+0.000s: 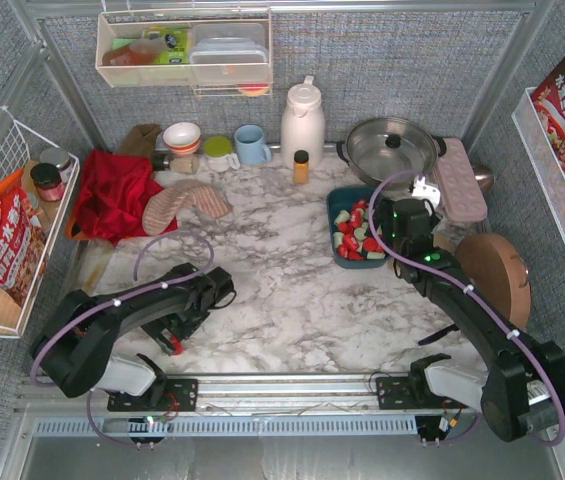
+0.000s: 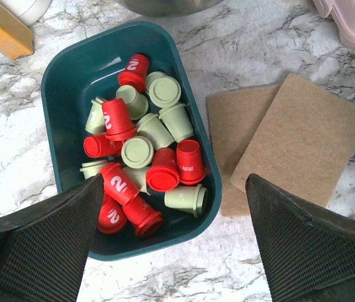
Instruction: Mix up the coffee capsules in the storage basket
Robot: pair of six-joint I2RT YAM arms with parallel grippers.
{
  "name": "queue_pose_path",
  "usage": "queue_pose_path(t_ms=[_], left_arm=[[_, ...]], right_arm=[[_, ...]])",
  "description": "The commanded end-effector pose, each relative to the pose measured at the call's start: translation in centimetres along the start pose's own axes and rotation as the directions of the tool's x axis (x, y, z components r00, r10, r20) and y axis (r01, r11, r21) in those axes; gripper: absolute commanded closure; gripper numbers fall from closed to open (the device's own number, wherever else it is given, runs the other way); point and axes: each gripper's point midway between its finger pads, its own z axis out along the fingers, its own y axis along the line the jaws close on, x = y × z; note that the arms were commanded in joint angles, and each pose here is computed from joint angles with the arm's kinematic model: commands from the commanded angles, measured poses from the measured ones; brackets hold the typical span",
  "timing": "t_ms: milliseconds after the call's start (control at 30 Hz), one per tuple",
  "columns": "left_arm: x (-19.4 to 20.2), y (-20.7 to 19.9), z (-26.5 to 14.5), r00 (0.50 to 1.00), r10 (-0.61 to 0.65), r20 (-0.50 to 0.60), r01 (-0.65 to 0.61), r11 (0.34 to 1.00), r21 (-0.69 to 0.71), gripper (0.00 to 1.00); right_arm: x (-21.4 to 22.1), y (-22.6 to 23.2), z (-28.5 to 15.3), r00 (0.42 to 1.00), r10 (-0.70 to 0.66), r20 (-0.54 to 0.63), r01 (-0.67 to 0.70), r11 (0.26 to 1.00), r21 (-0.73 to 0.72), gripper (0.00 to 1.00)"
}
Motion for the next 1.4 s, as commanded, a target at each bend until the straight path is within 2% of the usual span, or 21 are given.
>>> queue_pose_path(t_ms=[0,133,333,600,733,900,1033,1267,1367], left_arm=[[1.5,0.8,-1.7,0.992,-0.047,-0.119,0.041,0.998,-0.058,0.03],[1.7,2.3,-1.6,0.989,-0.09,-0.12,0.076,0.99,-0.116,0.05],[1.2,1.8,-1.5,0.979,-0.175,-0.102,0.168,0.983,-0.071,0.06],[2.5,1.3,-0.2,0.98,-0.154,-0.128,0.145,0.987,-0.074,0.1],[1.5,1.9,0.4,0.985,-0.159,-0.061,0.154,0.985,-0.084,0.11],[0.4,0.9,0.9,0.98,-0.201,-0.004,0.2,0.979,-0.027,0.12],[0.7,-0.8,1.2,0.975,-0.221,-0.021,0.222,0.974,0.035,0.15],[1.3,-0.8,1.7,0.977,-0.209,-0.039,0.21,0.977,0.036,0.22],[1.3,-1.3,1.6,0.977,-0.211,-0.041,0.214,0.975,0.058,0.31]], right_arm=[[-0.6,0.5,0.0,1.0,0.014,0.013,-0.014,1.0,-0.015,0.01],[-0.8,0.4,-0.1,1.0,0.014,0.014,-0.014,1.0,-0.015,0.01],[-0.8,0.6,-0.1,1.0,0.018,0.014,-0.018,1.0,-0.022,0.01],[-0.8,0.5,-0.2,1.0,0.018,0.014,-0.017,1.0,-0.021,0.01],[-0.7,0.5,-0.1,1.0,0.017,0.01,-0.017,1.0,-0.02,0.01],[-0.5,0.7,0.1,1.0,0.018,0.0,-0.018,0.999,-0.029,0.01],[-0.5,0.7,0.1,1.0,0.02,0.001,-0.02,0.999,-0.029,0.01],[-0.4,0.7,0.2,1.0,0.02,-0.003,-0.02,0.999,-0.028,0.01],[-0.3,0.8,0.2,1.0,0.019,-0.006,-0.019,0.999,-0.029,0.01]])
